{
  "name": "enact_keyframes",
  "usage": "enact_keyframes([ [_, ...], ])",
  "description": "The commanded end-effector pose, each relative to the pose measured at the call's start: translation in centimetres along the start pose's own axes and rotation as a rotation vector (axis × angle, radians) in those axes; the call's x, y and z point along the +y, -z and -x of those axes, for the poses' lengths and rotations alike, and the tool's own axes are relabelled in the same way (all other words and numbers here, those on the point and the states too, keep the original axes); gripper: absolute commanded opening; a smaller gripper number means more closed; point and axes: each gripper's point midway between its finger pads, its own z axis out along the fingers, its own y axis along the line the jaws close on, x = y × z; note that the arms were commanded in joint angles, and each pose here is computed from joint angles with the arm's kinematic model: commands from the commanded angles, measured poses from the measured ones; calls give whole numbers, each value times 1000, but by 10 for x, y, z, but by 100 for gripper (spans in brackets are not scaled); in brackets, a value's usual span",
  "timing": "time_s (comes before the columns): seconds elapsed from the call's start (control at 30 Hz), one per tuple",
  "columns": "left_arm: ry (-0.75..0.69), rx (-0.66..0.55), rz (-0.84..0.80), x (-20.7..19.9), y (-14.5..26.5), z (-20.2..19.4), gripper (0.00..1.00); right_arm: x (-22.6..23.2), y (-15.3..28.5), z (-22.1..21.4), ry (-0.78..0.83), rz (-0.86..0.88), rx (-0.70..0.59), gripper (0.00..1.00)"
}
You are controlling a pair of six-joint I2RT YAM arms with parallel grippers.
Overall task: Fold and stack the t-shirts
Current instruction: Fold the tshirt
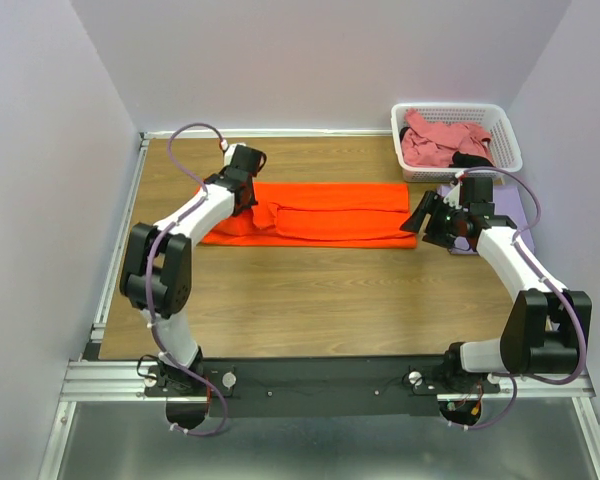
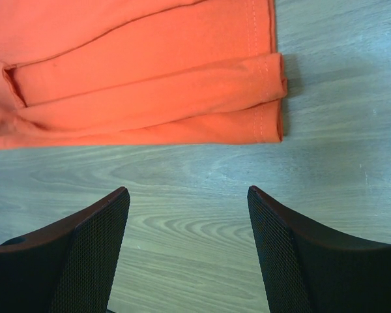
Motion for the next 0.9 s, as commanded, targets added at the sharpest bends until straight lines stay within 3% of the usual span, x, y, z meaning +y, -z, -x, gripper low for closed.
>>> enact_keyframes([
  [0.0, -63, -28, 70, 8, -25, 28, 0, 9, 5, -8, 34, 43, 29, 80],
  [0.07, -63, -50, 67, 2, -29, 48, 0, 11, 6, -8, 39, 48, 31, 80],
  [0.43, -62, -57, 41, -18, -74, 58, 0, 15, 7, -9, 63, 65, 42, 80],
  [0.57, -52, -53, 44, -19, -82, 56, 6, 14, 6, -8, 61, 62, 45, 80],
  [0.7, -15, -51, 56, -11, -78, 57, 25, 14, 6, -5, 64, 60, 37, 80],
  [0.87, 46, -105, 19, -4, -58, 78, 56, 13, 4, -5, 67, 55, 43, 80],
])
